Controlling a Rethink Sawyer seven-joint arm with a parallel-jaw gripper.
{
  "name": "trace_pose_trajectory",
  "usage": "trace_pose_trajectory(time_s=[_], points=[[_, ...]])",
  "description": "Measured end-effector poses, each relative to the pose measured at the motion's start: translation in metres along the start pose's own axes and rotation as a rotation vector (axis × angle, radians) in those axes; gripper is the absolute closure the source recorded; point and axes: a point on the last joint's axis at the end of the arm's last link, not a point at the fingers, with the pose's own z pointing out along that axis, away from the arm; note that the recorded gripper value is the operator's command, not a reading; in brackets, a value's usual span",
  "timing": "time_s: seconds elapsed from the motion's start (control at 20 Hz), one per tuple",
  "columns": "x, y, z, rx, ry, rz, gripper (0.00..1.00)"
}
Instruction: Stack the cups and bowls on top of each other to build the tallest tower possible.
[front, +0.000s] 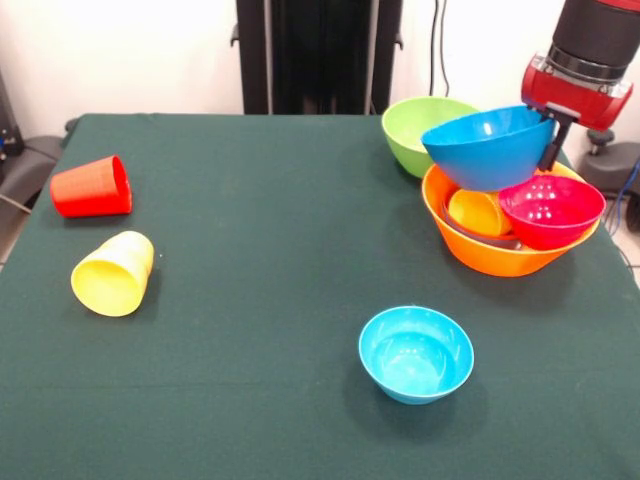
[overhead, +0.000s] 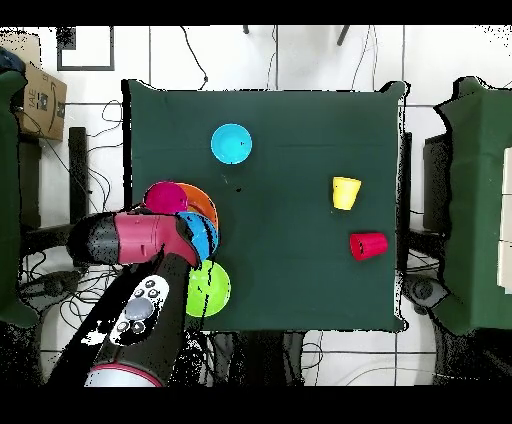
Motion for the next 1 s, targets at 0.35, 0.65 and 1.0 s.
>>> trace_pose_trajectory(time_s=[0.35, 0.65, 1.0], points=[[-0.0026, 0.0067, 0.0035, 0.003, -0.014, 0.012, 1.00], [-0.0039, 0.0114, 0.0067, 0.004, -0.019, 0.024, 1.00], [-0.0032, 0.0125, 0.0068, 0.010, -0.027, 0.036, 1.00]])
